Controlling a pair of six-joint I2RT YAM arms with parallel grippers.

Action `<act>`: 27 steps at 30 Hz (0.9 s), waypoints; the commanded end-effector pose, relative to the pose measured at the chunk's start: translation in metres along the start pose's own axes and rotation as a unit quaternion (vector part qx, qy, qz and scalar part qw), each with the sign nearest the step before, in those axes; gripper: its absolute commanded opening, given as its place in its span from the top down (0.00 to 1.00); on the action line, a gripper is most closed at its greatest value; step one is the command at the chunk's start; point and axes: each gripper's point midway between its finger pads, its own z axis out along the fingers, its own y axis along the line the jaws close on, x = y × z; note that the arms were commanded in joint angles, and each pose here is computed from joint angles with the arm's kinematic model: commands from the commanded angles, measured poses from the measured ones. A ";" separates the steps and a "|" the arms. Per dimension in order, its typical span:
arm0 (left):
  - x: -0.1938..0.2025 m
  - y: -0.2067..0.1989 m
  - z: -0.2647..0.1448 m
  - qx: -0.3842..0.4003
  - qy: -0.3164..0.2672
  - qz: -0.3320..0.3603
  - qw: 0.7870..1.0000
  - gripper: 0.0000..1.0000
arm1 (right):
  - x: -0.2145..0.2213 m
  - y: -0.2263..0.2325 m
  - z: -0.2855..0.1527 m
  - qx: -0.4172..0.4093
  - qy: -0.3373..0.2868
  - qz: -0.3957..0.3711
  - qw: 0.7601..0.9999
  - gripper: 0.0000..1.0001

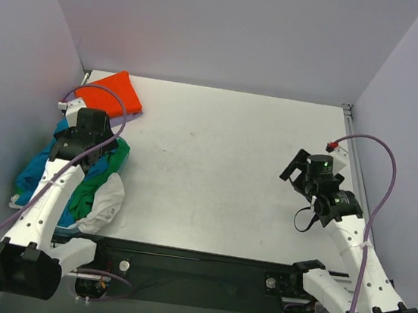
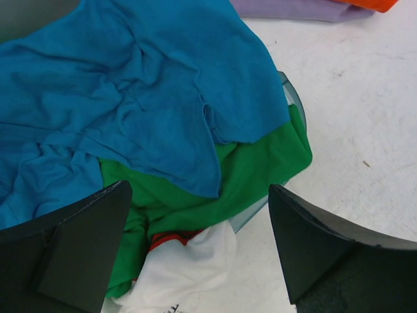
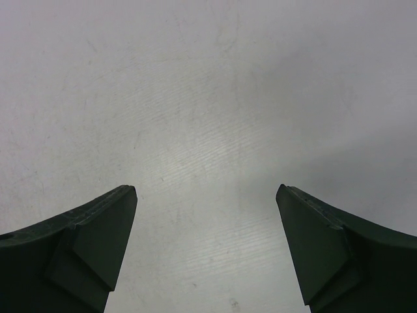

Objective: Fold and stack the t-shirts
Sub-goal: Grab crumpled tshirt from bin with the left arm

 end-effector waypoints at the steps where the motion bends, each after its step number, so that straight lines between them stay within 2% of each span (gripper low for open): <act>1: -0.004 -0.016 0.024 0.025 0.012 0.003 1.000 0.03 | -0.012 -0.002 0.004 0.018 -0.020 0.006 1.000 0.05; 7: 0.011 -0.013 0.065 -0.002 0.054 0.001 0.999 0.06 | -0.013 0.004 0.009 0.016 -0.012 -0.002 1.000 0.05; 9: 0.007 -0.003 0.076 -0.013 0.054 -0.018 0.998 0.12 | -0.012 0.004 0.010 0.016 -0.010 -0.007 1.000 0.05; 15: 0.008 0.002 0.094 -0.022 0.061 -0.035 0.997 0.19 | -0.015 0.003 0.014 0.023 -0.011 -0.017 1.000 0.06; 21: 0.035 -0.001 0.110 -0.023 0.101 -0.033 0.994 0.26 | -0.017 0.007 0.016 0.022 -0.008 -0.020 1.000 0.06; 24: 0.043 0.001 0.114 -0.027 0.110 -0.034 0.993 0.41 | -0.019 0.008 0.016 0.021 -0.009 -0.022 0.999 0.06; 25: 0.043 0.001 0.114 -0.027 0.109 -0.035 0.993 0.48 | -0.019 0.008 0.016 0.021 -0.009 -0.022 0.999 0.06; 26: 0.041 -0.001 0.114 -0.025 0.106 -0.037 0.993 0.62 | -0.020 0.008 0.015 0.020 -0.010 -0.024 0.999 0.06; 27: 0.038 -0.001 0.113 -0.025 0.102 -0.039 0.994 0.67 | -0.020 0.008 0.015 0.021 -0.009 -0.024 0.999 0.06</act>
